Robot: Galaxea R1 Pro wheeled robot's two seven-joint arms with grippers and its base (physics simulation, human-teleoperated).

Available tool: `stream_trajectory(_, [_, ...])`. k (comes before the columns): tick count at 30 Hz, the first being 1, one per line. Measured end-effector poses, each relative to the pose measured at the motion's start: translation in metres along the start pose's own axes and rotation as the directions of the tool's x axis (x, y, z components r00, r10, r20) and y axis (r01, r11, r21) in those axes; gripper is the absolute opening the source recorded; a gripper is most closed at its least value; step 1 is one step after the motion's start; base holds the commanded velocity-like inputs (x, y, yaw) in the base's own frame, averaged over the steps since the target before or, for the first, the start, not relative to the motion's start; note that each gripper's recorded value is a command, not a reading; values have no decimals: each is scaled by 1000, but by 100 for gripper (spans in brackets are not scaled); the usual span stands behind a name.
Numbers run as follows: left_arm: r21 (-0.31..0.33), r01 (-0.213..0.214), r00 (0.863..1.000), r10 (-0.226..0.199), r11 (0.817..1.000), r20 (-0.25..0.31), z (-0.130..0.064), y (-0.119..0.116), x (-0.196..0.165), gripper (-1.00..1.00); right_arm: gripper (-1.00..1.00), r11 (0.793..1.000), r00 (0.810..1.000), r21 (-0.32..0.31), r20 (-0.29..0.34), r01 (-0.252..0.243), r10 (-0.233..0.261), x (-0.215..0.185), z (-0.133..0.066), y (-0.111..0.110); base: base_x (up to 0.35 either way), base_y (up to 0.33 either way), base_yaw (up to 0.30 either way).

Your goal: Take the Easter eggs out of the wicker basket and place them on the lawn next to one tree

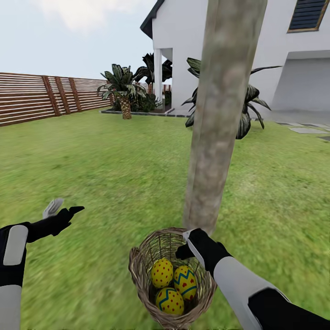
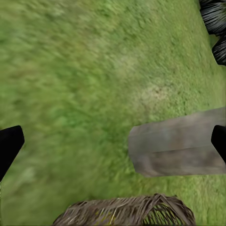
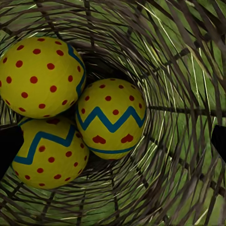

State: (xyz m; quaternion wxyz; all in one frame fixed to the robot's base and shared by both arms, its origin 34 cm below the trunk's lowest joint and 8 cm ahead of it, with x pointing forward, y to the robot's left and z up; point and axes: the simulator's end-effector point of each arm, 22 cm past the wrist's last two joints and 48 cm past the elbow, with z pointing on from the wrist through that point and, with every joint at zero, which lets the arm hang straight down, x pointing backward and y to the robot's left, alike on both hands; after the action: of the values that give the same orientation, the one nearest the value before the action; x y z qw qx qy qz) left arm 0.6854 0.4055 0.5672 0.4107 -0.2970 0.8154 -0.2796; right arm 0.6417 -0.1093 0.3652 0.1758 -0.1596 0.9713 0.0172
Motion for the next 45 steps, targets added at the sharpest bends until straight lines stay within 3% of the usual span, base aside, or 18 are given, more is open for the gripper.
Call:
stream_trajectory(4, [-12,4,1000,-4,1000,-10,6,7,4,100,100,1000,999,-5,43,-5,5,-7,8,0,3,0,0])
stream_trajectory(8, [-24,7,1000,-8,1000,-21,12,14,9,100,100,1000,999,-10,43,-7,7,-4,17,1,0,0,0])
stream_trajectory(39, [-114,27,994,-39,993,-104,53,69,50,100,100,998,997,-59,-80,-21,16,42,77,13,0,0,0])
stream_trajectory(45, [-131,30,992,-46,991,-121,60,80,59,100,100,994,994,-110,-105,-25,13,52,87,26,0,0,0])
